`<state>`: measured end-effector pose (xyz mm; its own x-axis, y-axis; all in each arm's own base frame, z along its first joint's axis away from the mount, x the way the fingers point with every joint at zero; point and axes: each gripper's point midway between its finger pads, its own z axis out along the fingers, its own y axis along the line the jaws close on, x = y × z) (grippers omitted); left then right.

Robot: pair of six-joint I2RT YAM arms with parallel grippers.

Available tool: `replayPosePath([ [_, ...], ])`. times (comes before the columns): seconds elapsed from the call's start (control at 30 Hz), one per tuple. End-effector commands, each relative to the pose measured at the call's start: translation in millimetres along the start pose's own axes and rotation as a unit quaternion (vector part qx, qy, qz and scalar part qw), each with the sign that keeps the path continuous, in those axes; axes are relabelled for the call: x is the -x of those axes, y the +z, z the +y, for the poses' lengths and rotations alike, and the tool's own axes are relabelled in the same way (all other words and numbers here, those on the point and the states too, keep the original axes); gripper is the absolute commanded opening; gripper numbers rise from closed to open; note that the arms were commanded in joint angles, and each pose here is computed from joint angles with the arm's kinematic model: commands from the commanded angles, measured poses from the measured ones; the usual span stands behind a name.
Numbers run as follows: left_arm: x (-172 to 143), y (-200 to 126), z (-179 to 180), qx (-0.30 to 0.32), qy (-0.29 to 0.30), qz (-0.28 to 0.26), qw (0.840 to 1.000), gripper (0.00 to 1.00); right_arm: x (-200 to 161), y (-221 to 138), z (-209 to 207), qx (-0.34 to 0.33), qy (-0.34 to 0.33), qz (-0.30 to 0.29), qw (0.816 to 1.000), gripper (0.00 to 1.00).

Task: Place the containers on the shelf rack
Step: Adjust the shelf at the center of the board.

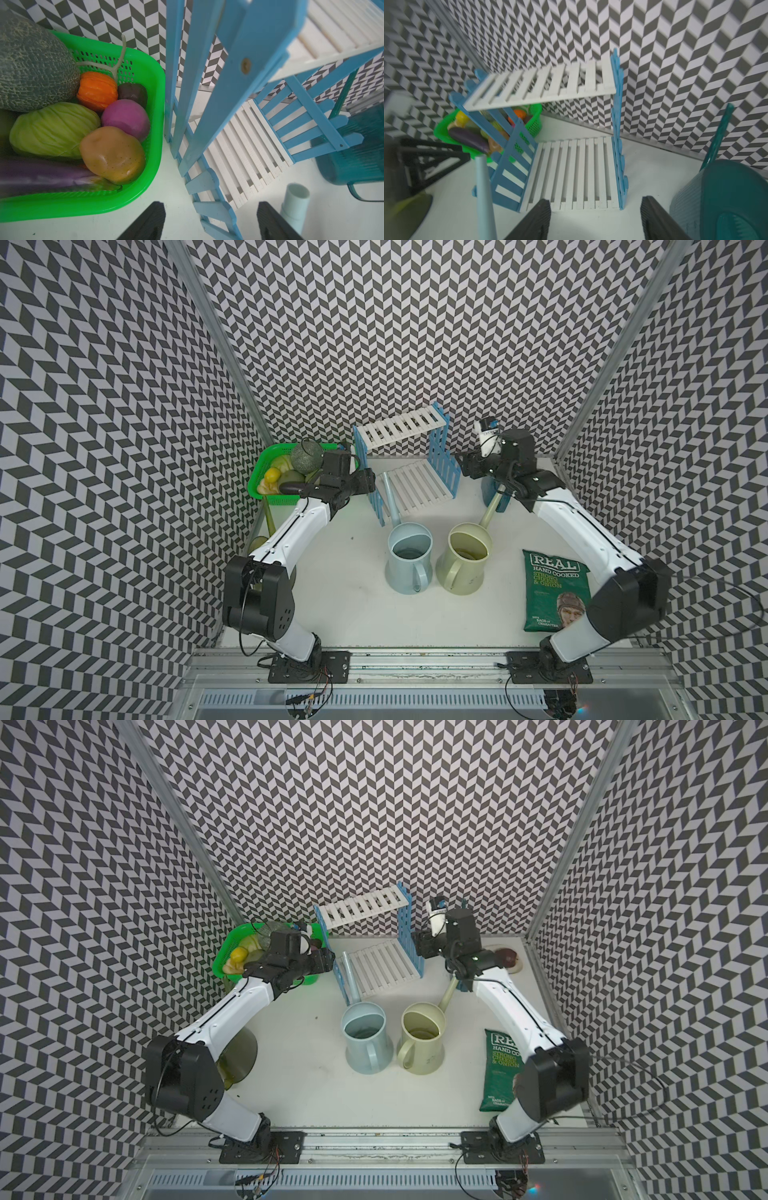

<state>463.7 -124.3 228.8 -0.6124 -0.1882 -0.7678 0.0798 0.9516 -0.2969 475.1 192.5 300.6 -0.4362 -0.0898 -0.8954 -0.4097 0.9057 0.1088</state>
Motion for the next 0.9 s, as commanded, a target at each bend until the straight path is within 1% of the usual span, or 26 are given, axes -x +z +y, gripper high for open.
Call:
replayPosePath([
  [0.0, 3.5, 5.1, -5.6, 0.005, -0.02, 0.007, 1.0, 0.72, 1.1, 16.3, -4.3, -0.013, -0.028, 0.022, 0.999, 0.67],
  [0.17, -5.9, 22.3, -16.0, 0.005, -0.013, 0.032, 0.999, 0.7, 1.2, 45.2, -12.5, -0.027, -0.03, 0.02, 0.999, 0.68],
  [0.23, -13.2, 29.7, -16.4, 0.008, -0.012, 0.046, 0.999, 0.7, 0.9, 54.4, -13.1, -0.025, -0.03, 0.019, 0.999, 0.71],
  [0.3, -21.2, 36.4, -14.8, 0.01, -0.013, 0.059, 0.998, 0.69, -3.2, 66.5, -13.0, -0.02, -0.028, 0.024, 0.999, 0.73],
  [0.43, -29.8, 42.7, -11.8, 0.014, -0.012, 0.07, 0.997, 0.68, -9.3, 87.7, -12.8, -0.012, -0.019, 0.032, 0.999, 0.72],
  [0.57, -34.1, 45.5, -10.2, 0.016, -0.01, 0.075, 0.997, 0.66, -22.4, 115.6, -23.5, -0.032, -0.017, 0.052, 0.998, 0.68],
  [0.7, -37.3, 46.3, -9.0, 0.016, -0.007, 0.078, 0.997, 0.65, -37.7, 137.8, -29.2, -0.041, -0.013, 0.079, 0.996, 0.59],
  [0.77, -38.9, 47.0, -8.9, 0.015, -0.004, 0.079, 0.997, 0.65, -43.8, 143.5, -30.4, -0.044, -0.012, 0.088, 0.995, 0.53],
  [0.87, -40.6, 48.0, -9.6, 0.011, 0.0, 0.08, 0.997, 0.62, -48.5, 145.3, -34.1, -0.056, -0.012, 0.093, 0.994, 0.49],
])
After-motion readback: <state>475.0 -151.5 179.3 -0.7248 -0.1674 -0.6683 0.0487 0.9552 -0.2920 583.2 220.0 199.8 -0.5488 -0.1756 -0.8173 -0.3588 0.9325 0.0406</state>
